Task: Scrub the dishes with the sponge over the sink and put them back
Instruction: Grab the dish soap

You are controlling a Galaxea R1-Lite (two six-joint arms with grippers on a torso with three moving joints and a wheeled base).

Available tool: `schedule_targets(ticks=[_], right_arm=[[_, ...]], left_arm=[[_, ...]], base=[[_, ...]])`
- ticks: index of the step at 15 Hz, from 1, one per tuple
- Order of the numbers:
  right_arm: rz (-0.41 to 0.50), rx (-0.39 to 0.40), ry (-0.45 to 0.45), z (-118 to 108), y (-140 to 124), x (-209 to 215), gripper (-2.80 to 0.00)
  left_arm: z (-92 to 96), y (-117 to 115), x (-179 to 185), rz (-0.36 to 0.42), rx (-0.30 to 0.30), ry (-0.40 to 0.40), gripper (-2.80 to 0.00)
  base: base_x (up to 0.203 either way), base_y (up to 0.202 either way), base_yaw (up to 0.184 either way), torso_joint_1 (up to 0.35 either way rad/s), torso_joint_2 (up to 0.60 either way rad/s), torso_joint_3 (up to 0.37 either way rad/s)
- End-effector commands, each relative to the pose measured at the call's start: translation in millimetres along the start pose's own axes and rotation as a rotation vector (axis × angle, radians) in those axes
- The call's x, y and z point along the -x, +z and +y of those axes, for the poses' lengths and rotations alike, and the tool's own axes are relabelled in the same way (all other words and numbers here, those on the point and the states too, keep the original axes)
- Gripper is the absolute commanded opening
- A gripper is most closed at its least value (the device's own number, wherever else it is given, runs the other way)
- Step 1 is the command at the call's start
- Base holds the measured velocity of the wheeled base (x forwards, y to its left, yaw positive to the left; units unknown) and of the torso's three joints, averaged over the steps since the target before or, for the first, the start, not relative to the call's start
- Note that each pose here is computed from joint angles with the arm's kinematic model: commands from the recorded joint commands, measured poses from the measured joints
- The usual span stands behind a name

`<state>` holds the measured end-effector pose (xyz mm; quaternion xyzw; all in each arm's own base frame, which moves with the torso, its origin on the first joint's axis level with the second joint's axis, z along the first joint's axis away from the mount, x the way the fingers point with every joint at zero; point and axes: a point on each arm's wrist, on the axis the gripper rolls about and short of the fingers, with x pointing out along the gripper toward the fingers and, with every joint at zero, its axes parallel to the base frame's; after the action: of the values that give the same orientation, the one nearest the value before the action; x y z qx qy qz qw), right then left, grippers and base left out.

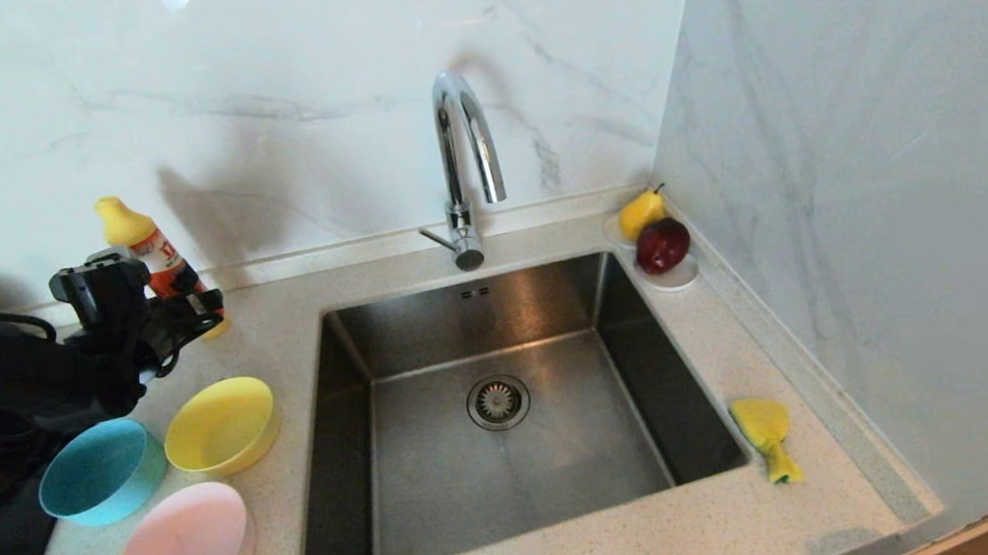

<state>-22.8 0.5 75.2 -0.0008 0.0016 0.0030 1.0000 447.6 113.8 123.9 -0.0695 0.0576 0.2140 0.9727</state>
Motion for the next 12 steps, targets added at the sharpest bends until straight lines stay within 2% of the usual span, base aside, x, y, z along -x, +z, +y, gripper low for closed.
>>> schedule_targets(ticks=[1,5,12], right_arm=[[0.001,0.000,0.000,0.0,0.0,0.0,-2.80],[0.001,0.000,0.001,0.0,0.0,-0.1,-2.80],[0.001,0.000,0.000,0.0,0.0,-0.1,-2.80]], left_arm=[[-0.5,-6.7,-9.9,-0.002,-0.003,0.001,0.00],[-3.4,-6.1,-25.1,-0.039,-0.034,-0.002,0.00],[-7.8,-0.5,-43.5,-0.103,-0.034,-0.009,0.00]], base=[[0.000,0.000,0.000,0.000,0.00,0.000],[0.000,0.000,0.000,0.000,0.00,0.000],[0.000,0.000,0.000,0.000,0.00,0.000]])
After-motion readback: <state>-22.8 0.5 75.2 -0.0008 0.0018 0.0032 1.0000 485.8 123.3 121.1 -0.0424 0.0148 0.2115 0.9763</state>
